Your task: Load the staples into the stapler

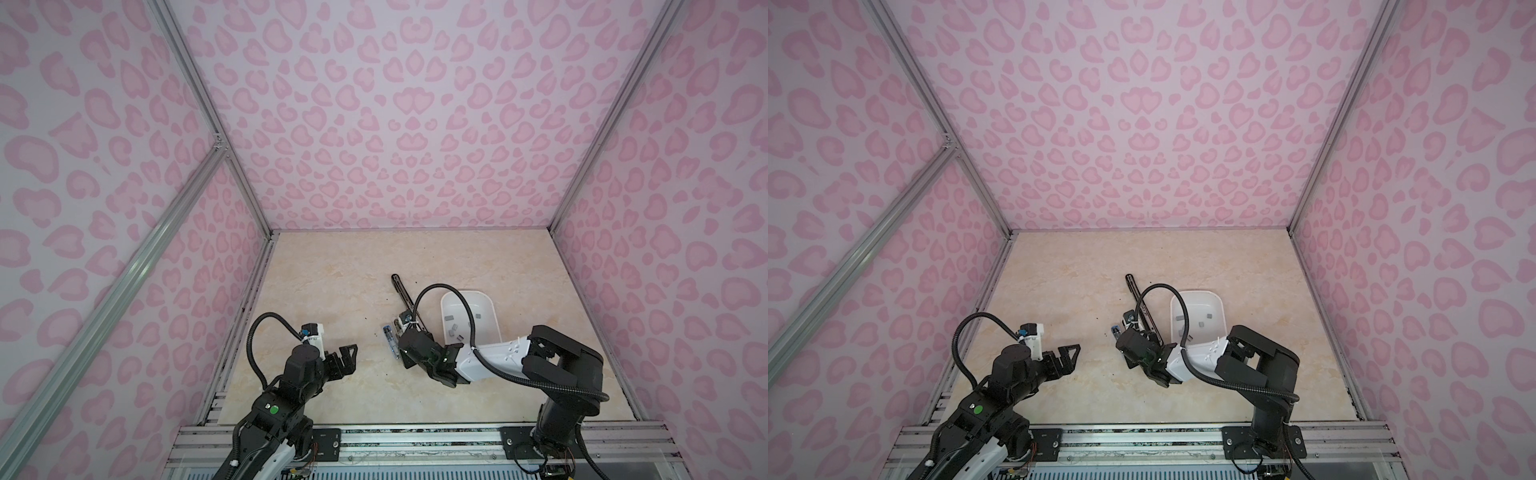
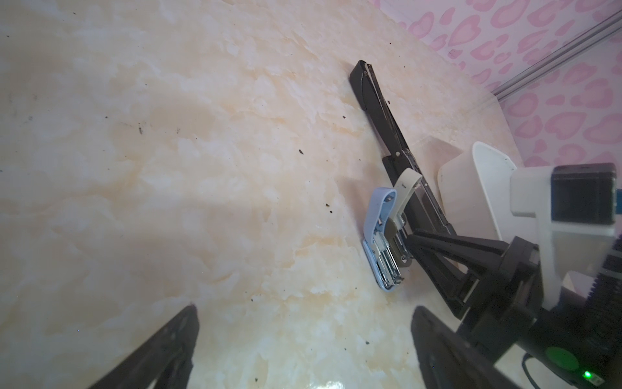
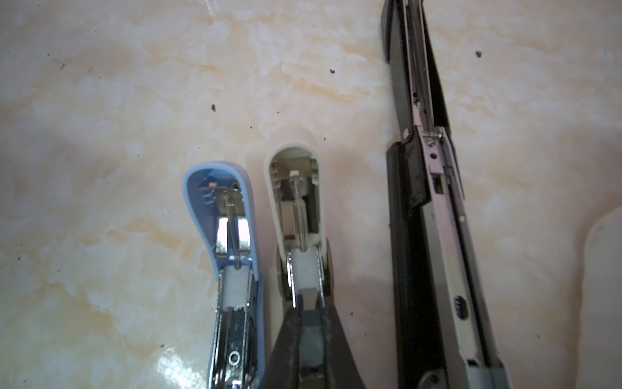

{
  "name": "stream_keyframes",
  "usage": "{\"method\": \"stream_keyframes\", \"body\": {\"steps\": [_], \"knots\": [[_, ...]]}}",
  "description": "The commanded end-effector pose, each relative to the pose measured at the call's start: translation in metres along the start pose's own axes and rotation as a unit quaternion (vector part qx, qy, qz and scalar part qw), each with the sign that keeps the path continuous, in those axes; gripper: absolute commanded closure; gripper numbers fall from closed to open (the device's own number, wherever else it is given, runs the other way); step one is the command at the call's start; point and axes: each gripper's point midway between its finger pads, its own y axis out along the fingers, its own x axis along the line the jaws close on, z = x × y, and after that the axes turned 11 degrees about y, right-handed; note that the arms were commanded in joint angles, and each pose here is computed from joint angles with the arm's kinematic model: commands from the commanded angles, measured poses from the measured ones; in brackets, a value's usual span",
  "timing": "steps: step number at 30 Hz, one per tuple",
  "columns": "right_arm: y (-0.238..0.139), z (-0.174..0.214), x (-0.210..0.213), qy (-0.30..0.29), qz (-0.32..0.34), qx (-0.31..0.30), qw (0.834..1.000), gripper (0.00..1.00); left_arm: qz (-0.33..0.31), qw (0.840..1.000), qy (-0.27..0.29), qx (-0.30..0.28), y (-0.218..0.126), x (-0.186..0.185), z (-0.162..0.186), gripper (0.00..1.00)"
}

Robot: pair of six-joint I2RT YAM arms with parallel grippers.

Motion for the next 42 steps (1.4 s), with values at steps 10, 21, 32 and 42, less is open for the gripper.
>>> {"method": "stream_keyframes", "body": {"steps": [10, 21, 32, 42], "knots": [[-0.001, 0.005, -0.003, 0.009, 0.006, 0.001, 1.000, 0.83, 0.002, 1.000, -0.002, -0.017, 0.000, -0.001, -0.007, 0.01], [-0.013, -0.008, -0.001, 0.005, 0.002, -0.015, 1.000, 0.72, 0.002, 1.000, -0.002, -0.016, 0.000, -0.001, -0.006, 0.01], [-0.009, -0.006, -0.006, 0.002, 0.016, -0.016, 1.000, 0.78, 0.003, 1.000, -0.002, -0.017, 0.000, -0.001, -0.006, 0.01], [-0.002, 0.004, -0.010, 0.007, 0.024, -0.008, 1.000, 0.81, 0.003, 1.000, -0.002, -0.018, 0.000, -0.001, -0.007, 0.01]]}}
